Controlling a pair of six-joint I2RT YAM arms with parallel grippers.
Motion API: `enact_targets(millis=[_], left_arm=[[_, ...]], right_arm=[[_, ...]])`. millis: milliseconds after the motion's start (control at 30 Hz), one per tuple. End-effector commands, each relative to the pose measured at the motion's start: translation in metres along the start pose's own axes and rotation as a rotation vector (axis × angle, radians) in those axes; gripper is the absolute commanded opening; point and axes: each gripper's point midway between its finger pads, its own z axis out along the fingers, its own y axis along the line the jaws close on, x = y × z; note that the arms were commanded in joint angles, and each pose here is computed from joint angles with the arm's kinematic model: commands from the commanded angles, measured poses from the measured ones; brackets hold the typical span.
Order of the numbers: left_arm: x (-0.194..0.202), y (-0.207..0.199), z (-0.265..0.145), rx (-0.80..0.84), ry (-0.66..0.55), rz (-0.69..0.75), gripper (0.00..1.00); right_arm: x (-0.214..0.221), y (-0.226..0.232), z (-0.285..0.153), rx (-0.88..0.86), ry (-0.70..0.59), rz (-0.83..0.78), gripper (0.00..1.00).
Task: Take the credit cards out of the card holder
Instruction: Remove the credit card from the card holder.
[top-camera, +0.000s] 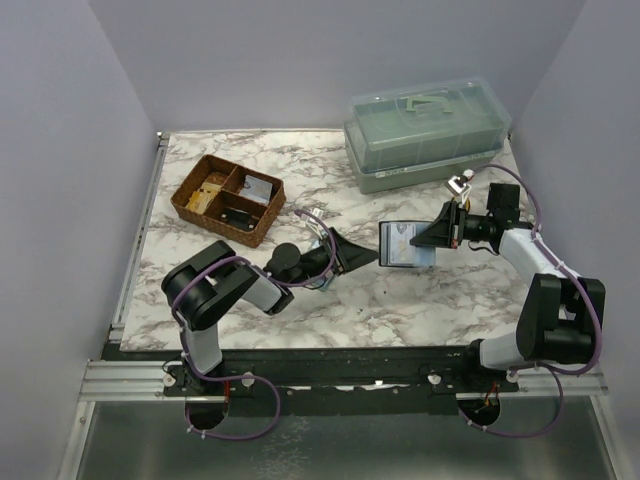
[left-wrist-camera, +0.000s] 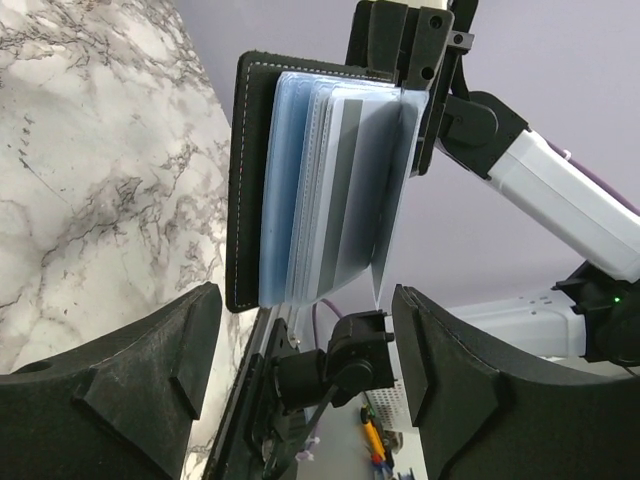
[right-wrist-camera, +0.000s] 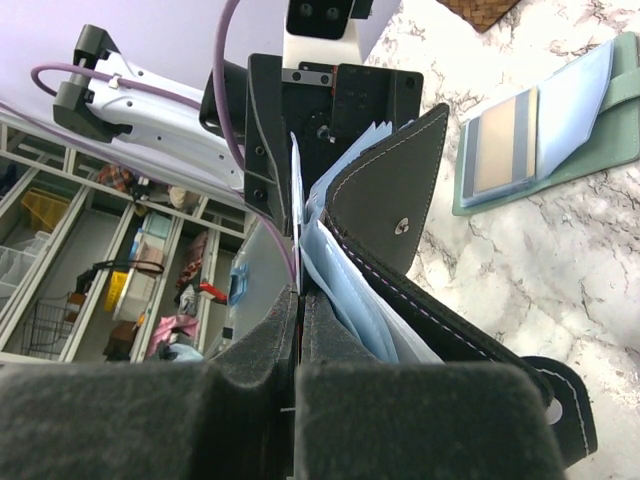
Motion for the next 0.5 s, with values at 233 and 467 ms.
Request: enact_targets(millis=[233,467], left_arm=[[-0.009,-0.013,0.020,0.096,-0.004,0.033,0.74],[-0.007,-0.009,0.025,0.095,0.015,0.015,0.71]], right_arm=[[0.004,0.048,-0.006,-0.251,0.033,-0.012,0.00],[0.004,0.050,-0.007,-0.259,0.033,-0.013,0.00]])
